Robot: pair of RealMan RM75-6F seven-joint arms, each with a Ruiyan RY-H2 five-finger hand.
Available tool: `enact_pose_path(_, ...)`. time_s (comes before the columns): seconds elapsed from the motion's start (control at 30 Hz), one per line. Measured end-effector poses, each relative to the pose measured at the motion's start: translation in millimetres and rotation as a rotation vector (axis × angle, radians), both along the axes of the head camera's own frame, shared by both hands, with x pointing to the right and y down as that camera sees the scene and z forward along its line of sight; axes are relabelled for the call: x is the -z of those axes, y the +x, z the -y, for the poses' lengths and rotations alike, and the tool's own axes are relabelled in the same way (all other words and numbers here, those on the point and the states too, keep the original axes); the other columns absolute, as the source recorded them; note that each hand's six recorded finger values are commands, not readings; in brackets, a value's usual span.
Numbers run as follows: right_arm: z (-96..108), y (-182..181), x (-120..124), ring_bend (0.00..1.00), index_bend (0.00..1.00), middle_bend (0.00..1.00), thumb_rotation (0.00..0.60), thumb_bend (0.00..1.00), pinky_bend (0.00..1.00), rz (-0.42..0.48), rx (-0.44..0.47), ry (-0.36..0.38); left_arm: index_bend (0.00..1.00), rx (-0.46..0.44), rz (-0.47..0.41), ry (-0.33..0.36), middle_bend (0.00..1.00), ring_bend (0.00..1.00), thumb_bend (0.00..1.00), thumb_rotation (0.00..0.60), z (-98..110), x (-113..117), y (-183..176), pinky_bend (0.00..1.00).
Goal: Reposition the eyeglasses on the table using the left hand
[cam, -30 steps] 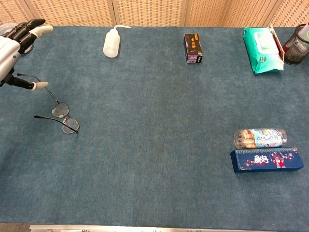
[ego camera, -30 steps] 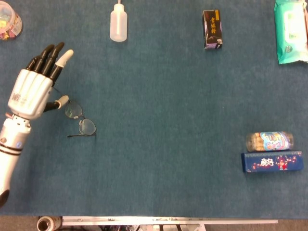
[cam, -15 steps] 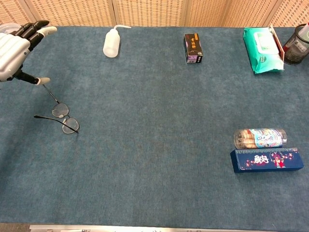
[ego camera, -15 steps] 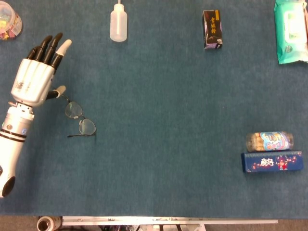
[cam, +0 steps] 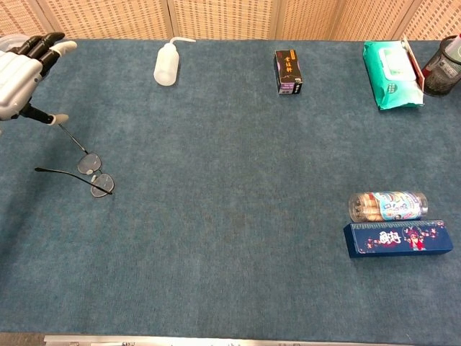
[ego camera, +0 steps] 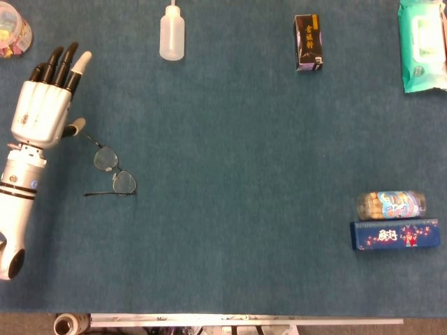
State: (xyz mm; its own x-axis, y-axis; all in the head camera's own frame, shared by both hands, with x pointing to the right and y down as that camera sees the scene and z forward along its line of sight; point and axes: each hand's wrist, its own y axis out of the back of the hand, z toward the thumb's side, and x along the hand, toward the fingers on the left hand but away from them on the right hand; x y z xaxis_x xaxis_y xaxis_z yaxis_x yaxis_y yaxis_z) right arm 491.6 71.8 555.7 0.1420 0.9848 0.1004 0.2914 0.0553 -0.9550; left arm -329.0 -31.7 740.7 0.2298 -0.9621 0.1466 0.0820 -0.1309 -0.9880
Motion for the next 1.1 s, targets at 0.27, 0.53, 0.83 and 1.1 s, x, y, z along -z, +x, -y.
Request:
enact_pose_path(0.27,-0.1,0.3,0.5,0.51,0.60,0.57,0.600,0.31,0.52,0.002,-0.001,0.001,0.06,0.033,0.034,0.024,0.00,0.06,0.07,0.600,-1.9,-0.4,-12.6,0.23)
enact_pose_path(0.53,-0.2,0.0,0.7,0.51,0.60,0.57,0.600,0.31,0.52,0.003,0.000,0.001,0.06,0.063,0.078,0.060,0.00,0.06,0.07,0.600,-9.2,5.3,-28.5,0.23)
enact_pose_path(0.83,-0.5,0.3,1.3,0.51,0.60,0.57,0.600,0.31,0.52,0.005,0.000,0.002,0.06,0.094,0.113,0.083,0.00,0.06,0.07,0.600,-19.2,13.0,-43.5,0.23)
enact_pose_path(1.1,-1.2,1.7,3.4,0.51,0.60,0.57,0.600,0.31,0.52,0.012,-0.001,0.008,0.06,0.099,0.122,0.096,0.00,0.06,0.07,0.600,-26.9,18.1,-44.7,0.23)
